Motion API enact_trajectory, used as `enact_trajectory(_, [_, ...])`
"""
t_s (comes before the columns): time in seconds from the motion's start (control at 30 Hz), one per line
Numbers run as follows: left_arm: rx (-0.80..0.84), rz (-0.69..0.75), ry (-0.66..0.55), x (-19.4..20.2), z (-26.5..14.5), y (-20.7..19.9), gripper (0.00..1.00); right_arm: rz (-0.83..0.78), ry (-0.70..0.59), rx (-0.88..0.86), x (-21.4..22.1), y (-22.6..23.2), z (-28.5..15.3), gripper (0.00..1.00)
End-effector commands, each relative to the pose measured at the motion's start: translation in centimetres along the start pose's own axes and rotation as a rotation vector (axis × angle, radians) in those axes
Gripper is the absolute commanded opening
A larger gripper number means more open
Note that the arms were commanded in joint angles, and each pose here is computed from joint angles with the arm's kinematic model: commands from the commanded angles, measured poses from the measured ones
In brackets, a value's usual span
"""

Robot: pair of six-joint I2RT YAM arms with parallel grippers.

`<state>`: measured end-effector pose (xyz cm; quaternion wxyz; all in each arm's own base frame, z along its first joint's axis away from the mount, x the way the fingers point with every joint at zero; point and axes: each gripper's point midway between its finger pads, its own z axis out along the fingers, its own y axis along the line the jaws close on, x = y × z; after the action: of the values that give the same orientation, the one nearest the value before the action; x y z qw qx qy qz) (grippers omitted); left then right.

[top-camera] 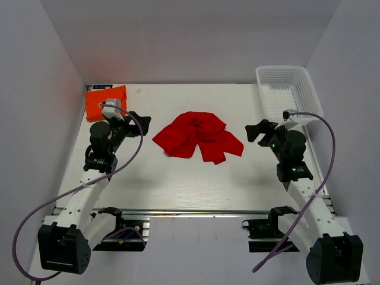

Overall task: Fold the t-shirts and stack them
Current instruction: Flatten out the tshirt

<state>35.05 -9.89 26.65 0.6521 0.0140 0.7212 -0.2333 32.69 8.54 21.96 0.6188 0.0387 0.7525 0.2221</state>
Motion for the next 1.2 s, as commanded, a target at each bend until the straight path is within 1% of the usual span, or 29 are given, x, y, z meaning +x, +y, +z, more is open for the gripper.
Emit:
enact_trajectory(0.0, [-0.025,-0.054,0.074,1.9,-0.1,0.5,1.00,0.010,-0.020,-0.036,-1.1,0.9,0.0,0.90])
enact_trajectory(0.07, [-0.044,-0.068,0.129,3.6,0.4,1.2,1.00,-0.031,-0.017,-0.048,-0.9,0.9,0.0,0.90])
enact_trajectory(0.13, [-0.014,-0.073,0.190,5.3,0.6,1.0,1.00,-0.030,0.008,-0.056,0.1,0.8,0.1,0.90])
enact_trajectory(0.23, [-0.023,-0.084,0.272,8.0,1.4,1.9,1.00,-0.008,0.052,-0.035,1.0,0.3,0.7,0.90])
enact_trajectory(0.3, [-0.060,-0.092,0.304,8.8,1.9,2.7,1.00,0.000,0.104,-0.005,2.0,-0.3,1.2,0.90])
enact_trajectory(0.33, [-0.076,-0.105,0.353,10.4,2.3,3.3,1.00,0.003,0.129,0.029,2.0,-1.0,2.2,0.90])
enact_trajectory(0.37, [-0.083,-0.101,0.380,11.2,2.5,3.6,1.00,0.014,0.182,0.059,3.1,-1.6,2.2,0.90])
enact_trajectory(0.4, [-0.118,-0.091,0.403,11.7,2.8,4.5,1.00,0.014,0.203,0.069,3.4,-1.8,2.6,0.90])
enact_trajectory(0.43, [-0.149,-0.106,0.467,13.8,3.1,5.4,1.00,0.016,0.242,0.076,3.7,-2.0,3.7,0.90])
enact_trajectory(0.47, [-0.152,-0.096,0.487,14.2,3.8,5.5,1.00,0.026,0.287,0.089,4.6,-2.3,3.8,0.90])
enact_trajectory(0.5, [-0.182,-0.101,0.524,15.2,3.9,6.2,1.00,0.024,0.290,0.088,4.2,-2.2,4.3,0.90])
enact_trajectory(0.53, [-0.197,-0.112,0.572,16.5,4.7,6.8,0.97,0.040,0.353,0.098,5.8,-2.7,5.0,0.90])
enact_trajectory(0.57, [-0.201,-0.106,0.598,17.2,5.0,7.2,0.97,0.041,0.362,0.100,6.0,-2.7,5.3,0.90])
enact_trajectory(0.6, [-0.211,-0.114,0.631,18.1,5.1,7.5,0.94,0.043,0.375,0.110,6.1,-3.0,5.9,0.90])
enact_trajectory(0.7, [-0.254,-0.113,0.669,19.1,6.6,8.7,0.92,0.044,0.429,0.171,7.6,-4.4,6.5,0.90])
enact_trajectory(0.73, [-0.281,-0.119,0.716,20.8,6.6,9.5,0.90,0.034,0.429,0.195,7.7,-5.0,6.7,0.90])
enact_trajectory(0.8, [-0.265,-0.121,0.728,21.1,7.8,9.3,0.88,0.026,0.471,0.245,8.6,-6.0,6.7,0.90])
enact_trajectory(0.87, [-0.242,-0.124,0.756,22.2,8.6,9.4,0.81,0.018,0.487,0.270,9.0,-6.6,7.0,0.90])
enact_trajectory(0.93, [-0.181,-0.104,0.783,23.1,9.1,8.7,0.75,0.002,0.520,0.315,9.8,-7.6,7.3,0.90])
enact_trajectory(0.97, [-0.165,-0.100,0.805,23.6,8.9,8.6,0.71,-0.001,0.530,0.321,10.0,-7.8,7.5,0.90])
enact_trajectory(1.0, [-0.156,-0.099,0.825,24.1,8.7,8.5,0.69,-0.002,0.552,0.327,10.2,-7.8,7.9,0.90])
enact_trajectory(1.07, [-0.112,-0.037,0.861,25.1,8.3,7.7,0.66,-0.006,0.598,0.336,11.4,-8.2,8.1,0.90])
enact_trajectory(1.13, [-0.123,-0.017,0.908,26.4,7.4,7.4,0.65,-0.015,0.628,0.327,12.2,-8.0,8.7,0.90])
enact_trajectory(1.17, [-0.153,-0.011,0.934,26.7,6.8,7.9,0.63,-0.017,0.630,0.313,12.3,-7.7,8.9,0.90])
